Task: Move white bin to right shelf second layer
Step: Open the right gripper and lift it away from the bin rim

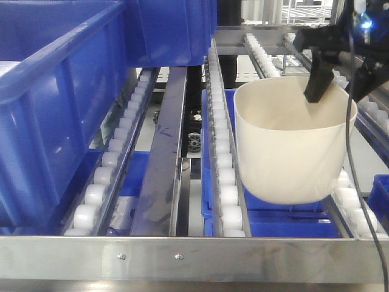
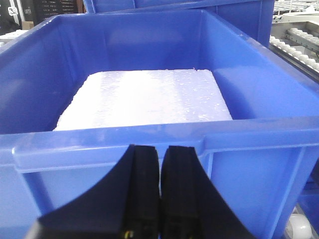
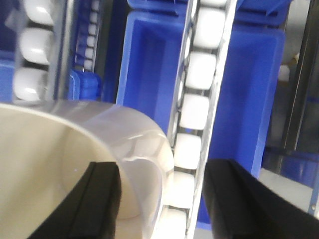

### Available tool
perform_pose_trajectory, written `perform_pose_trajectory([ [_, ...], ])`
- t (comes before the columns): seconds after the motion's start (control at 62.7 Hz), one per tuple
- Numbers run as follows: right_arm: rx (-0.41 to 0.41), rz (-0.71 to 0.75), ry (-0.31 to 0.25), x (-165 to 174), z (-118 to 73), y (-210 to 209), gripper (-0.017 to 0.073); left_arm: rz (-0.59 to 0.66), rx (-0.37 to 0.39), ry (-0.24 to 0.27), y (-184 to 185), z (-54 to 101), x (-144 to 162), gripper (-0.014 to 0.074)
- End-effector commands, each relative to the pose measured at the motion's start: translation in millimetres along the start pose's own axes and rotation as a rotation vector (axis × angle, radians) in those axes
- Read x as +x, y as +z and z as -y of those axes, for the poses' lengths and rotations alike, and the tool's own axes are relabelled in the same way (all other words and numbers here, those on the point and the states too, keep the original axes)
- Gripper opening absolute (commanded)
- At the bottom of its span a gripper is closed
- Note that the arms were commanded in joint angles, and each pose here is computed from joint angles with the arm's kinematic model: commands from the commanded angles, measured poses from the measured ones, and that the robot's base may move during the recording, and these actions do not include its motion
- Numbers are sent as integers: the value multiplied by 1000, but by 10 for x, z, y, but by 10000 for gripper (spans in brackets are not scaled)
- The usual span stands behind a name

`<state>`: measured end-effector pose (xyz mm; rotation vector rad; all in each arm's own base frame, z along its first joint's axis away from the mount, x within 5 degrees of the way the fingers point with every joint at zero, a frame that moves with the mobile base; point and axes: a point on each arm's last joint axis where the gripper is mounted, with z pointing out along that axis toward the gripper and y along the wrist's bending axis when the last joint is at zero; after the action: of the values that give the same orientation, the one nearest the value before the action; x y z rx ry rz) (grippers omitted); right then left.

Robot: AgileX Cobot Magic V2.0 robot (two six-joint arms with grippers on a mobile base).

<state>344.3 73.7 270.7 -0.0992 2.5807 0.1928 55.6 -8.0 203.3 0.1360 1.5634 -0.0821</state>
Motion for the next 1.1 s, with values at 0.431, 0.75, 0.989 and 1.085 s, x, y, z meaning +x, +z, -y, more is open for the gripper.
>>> perform_pose_trajectory([
  [0.431,-30,209,-11,-159,-59,-605,467,62,-3,-9,3,-1,40,85],
  [0.75,-44,353,-16,-62,-62,-1146,36,62,-3,-9,3,-1,40,85],
  [0.989,-20,583,22,445,129,-1530,48,62,-3,-9,3,-1,40,85],
  [1.085,-6,678,28,721,192,-1646,48,62,-3,-9,3,-1,40,85],
])
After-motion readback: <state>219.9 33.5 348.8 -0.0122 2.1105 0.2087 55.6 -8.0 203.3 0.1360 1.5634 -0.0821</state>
